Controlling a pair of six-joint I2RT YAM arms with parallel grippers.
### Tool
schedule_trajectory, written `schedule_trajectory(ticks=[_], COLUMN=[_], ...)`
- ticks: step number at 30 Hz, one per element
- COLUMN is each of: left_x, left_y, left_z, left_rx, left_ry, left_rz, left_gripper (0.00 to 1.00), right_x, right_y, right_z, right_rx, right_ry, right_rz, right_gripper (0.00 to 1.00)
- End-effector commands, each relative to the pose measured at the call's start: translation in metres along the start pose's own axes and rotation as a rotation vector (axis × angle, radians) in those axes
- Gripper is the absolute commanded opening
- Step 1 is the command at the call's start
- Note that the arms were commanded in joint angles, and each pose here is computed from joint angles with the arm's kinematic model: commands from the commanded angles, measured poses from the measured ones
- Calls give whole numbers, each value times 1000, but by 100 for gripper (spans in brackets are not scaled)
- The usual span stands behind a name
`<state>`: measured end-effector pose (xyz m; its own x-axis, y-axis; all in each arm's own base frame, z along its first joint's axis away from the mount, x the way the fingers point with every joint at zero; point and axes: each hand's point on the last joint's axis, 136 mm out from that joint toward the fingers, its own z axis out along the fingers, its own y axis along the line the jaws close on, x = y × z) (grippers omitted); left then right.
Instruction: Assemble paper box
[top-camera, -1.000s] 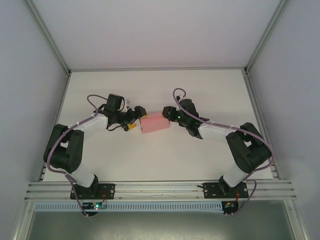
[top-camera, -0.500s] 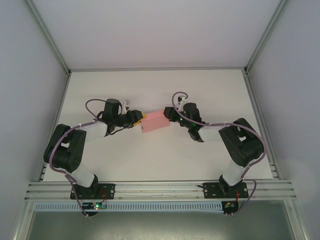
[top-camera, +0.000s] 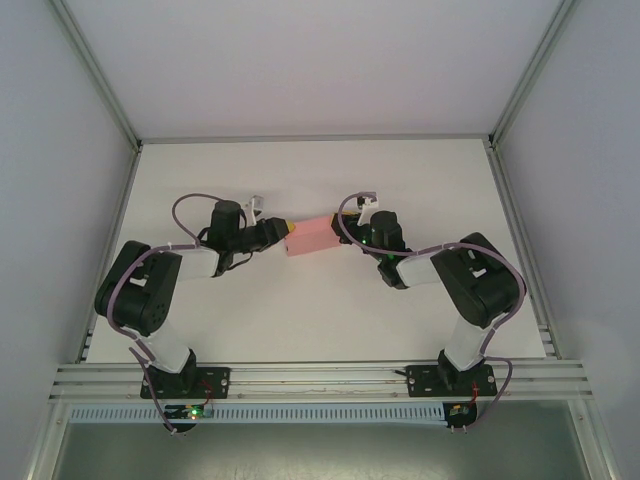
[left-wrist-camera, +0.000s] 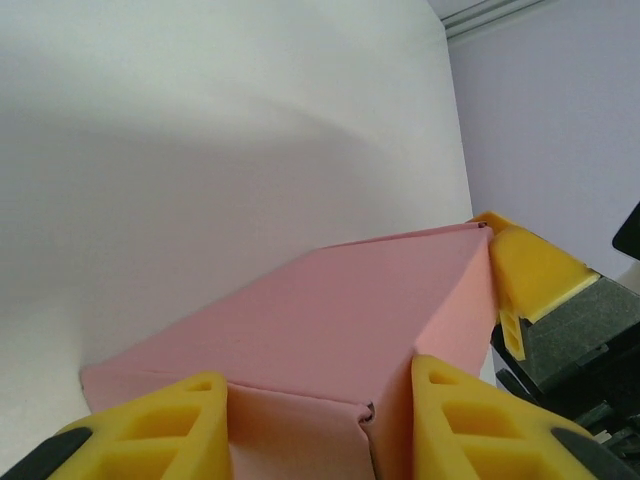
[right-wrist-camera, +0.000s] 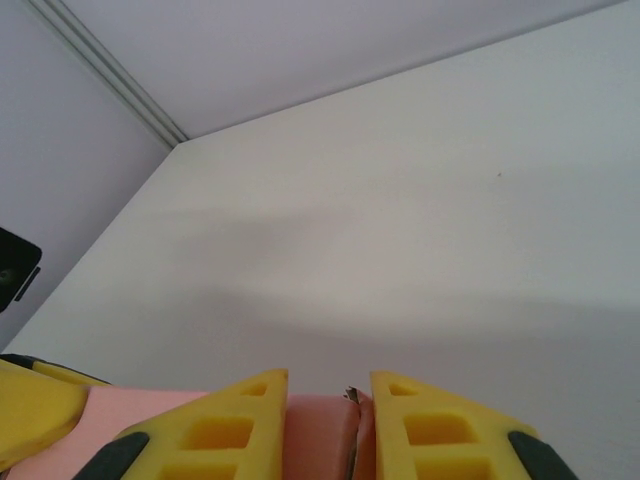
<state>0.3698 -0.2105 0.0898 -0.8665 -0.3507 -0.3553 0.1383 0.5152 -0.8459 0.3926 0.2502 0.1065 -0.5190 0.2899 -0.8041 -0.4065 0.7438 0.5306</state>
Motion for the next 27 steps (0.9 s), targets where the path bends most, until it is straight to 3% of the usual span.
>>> schedule_trajectory(ticks=[1,7,8,11,13,14,16,19,23,26,27], left_x=[78,76,74,63,51,44,35,27,13,0,-3], left_y=[78,73,67,48,41,40,36,17,-6,-20,-23], left_z=[9,10,12,17,16,15,14,15,15,13,13], left_rx=[-229,-235,-222,-192,-222,-254,-282,-238,-211,-215,-219], left_ry=[181,202,208,204,186,179,178,189,166,154,156], left_rz=[10,22,25,50,61,72,101,136,178,209,222], left_gripper=[0,1,8,14,27,39,41,56,92,95,100], right_x=[150,144,142,127,117,111,98,75,45,21,13], right_y=[-36,-31,-29,-16,-8,-4,0,5,10,16,19], right_z=[-31,-29,-28,-24,-21,-20,-17,-14,-9,-7,-6], right_rx=[95,89,86,53,43,39,47,65,99,96,93], right_ry=[502,510,524,518,520,514,492,451,398,341,324], right_rz=[5,22,45,88,103,104,109,105,84,68,61], right_gripper=[0,0,1,8,19,24,29,35,45,49,51])
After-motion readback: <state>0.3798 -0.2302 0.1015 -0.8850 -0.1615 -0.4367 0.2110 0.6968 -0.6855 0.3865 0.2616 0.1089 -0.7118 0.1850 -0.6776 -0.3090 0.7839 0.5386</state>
